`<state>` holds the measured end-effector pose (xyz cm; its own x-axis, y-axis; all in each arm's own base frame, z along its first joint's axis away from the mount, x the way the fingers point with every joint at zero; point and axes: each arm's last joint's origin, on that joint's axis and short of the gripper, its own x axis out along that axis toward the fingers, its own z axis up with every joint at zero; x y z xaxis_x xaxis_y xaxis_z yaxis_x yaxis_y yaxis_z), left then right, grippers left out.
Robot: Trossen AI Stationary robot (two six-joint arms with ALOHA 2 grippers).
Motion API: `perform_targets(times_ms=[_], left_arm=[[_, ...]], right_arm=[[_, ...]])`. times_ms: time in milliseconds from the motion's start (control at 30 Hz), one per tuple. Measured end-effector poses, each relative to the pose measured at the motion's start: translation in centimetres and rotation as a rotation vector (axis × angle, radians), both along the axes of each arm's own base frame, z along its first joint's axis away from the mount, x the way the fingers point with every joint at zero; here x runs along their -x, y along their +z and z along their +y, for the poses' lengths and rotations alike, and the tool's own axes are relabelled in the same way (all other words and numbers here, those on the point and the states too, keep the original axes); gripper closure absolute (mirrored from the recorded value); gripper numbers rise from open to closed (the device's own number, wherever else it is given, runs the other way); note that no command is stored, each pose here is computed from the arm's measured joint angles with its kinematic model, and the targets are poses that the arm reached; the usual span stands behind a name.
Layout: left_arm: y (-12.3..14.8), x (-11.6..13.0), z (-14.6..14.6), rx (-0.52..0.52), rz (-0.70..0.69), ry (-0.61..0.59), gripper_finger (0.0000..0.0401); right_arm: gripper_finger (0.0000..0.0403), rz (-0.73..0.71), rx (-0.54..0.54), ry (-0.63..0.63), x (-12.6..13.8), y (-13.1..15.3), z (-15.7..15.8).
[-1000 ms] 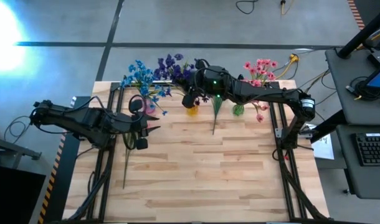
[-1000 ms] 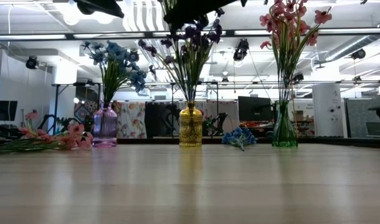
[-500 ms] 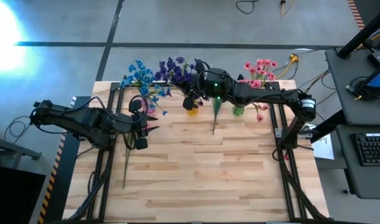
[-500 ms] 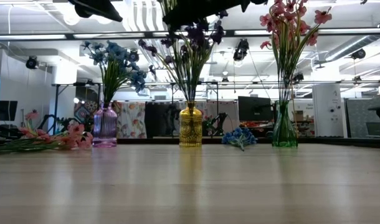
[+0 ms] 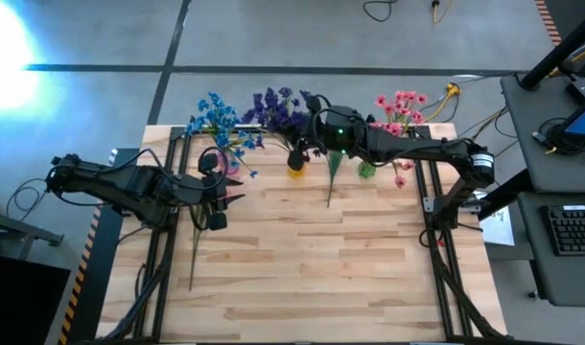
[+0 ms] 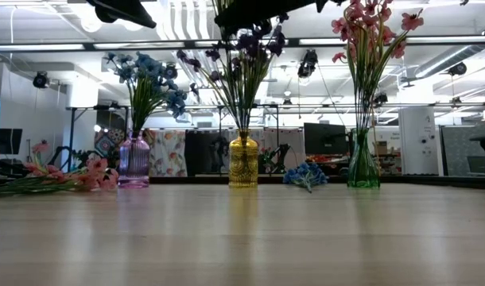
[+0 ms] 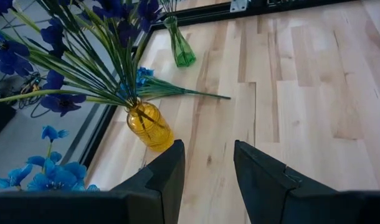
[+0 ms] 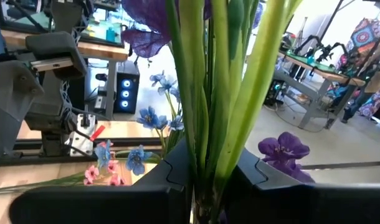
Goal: Sort flowers into vase by color
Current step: Put the violet flowers into the yellow vase
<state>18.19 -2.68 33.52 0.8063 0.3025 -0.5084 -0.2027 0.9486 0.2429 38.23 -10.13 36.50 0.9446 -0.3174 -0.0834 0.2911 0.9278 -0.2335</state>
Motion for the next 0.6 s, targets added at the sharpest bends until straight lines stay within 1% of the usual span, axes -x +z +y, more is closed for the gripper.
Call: perform_targets(times_ms=[433, 600], left_arm=[[0.03, -0.02, 0.00, 0.009, -0.007, 0.006, 0.0278], [0.03, -0.01, 0.00, 0.009, -0.006, 0.006, 0.0278]], right_arm=[[0.0351, 0.001, 0.017, 0.001, 0.08, -0.85, 0.02], [0.0351, 0.033, 0.039, 0.003, 0.10, -1.07, 0.02]])
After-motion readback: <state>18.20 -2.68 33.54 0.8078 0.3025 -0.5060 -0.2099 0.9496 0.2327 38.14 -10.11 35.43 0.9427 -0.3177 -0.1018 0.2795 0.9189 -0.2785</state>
